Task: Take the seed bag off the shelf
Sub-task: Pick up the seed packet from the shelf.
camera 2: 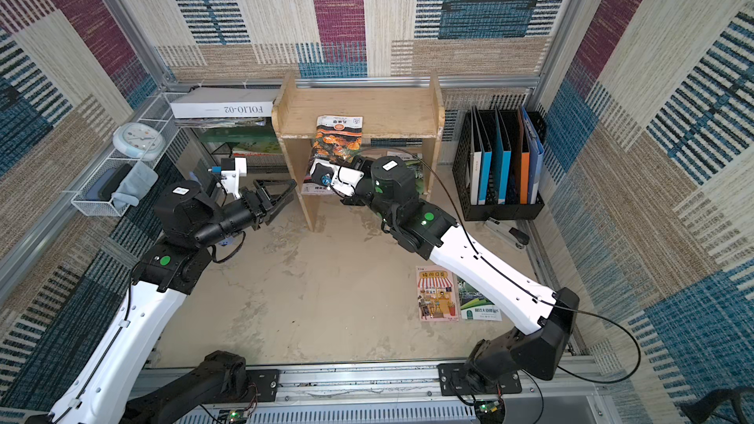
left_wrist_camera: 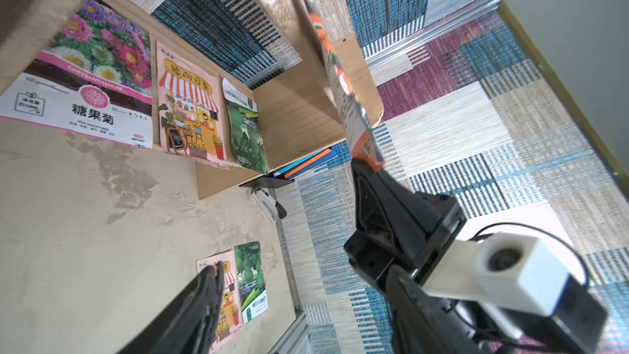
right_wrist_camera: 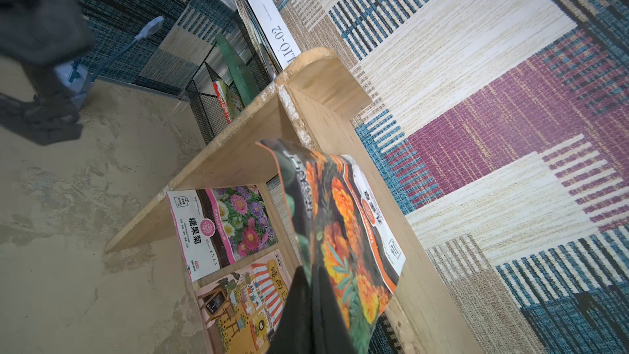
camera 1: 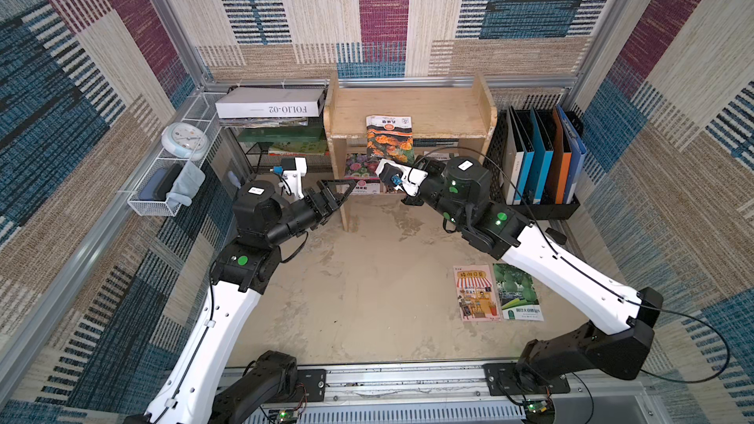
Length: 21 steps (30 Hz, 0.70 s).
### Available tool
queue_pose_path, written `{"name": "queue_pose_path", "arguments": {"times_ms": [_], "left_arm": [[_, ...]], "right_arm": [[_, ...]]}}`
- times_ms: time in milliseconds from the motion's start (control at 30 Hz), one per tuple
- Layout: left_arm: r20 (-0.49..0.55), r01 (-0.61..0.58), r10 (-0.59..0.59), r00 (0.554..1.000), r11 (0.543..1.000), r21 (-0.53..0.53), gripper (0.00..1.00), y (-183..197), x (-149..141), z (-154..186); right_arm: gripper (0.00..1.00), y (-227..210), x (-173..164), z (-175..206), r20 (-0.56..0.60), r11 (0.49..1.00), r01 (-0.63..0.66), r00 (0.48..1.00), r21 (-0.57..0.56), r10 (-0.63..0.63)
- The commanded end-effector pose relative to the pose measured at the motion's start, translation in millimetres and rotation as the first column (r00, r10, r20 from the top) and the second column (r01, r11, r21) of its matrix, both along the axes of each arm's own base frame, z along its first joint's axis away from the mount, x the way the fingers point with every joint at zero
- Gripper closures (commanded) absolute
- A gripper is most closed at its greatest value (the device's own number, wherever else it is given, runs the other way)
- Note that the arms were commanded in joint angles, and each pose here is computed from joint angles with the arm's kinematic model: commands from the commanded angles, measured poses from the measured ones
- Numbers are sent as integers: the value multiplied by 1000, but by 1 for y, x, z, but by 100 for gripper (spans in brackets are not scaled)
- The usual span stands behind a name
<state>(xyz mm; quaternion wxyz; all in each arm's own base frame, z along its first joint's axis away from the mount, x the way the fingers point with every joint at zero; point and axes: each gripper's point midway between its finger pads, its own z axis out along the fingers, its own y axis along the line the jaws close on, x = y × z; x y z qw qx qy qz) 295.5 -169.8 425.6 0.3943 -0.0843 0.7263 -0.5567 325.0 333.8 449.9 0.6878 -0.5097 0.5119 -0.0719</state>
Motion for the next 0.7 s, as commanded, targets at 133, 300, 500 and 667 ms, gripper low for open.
{"name": "queue_pose_path", "arguments": {"times_ms": [133, 300, 500, 667], "left_arm": [[13, 50, -49, 999, 989, -142, 1, -7, 8, 36], [-20, 67, -71, 997, 983, -170, 1, -13, 24, 38], [-47, 95, -106, 993, 974, -204, 0, -20, 37, 36], [-53, 89, -102, 993, 974, -207, 4, -20, 41, 34]], "right_arm": [[100, 1, -23, 6, 40, 994, -107, 994, 24, 106], [100, 8, -28, 3, 36, 988, -154, 987, 7, 154], [100, 20, -27, 1, 25, 981, -194, 981, -5, 194], [100, 28, -29, -3, 6, 973, -232, 973, -1, 232]]}}
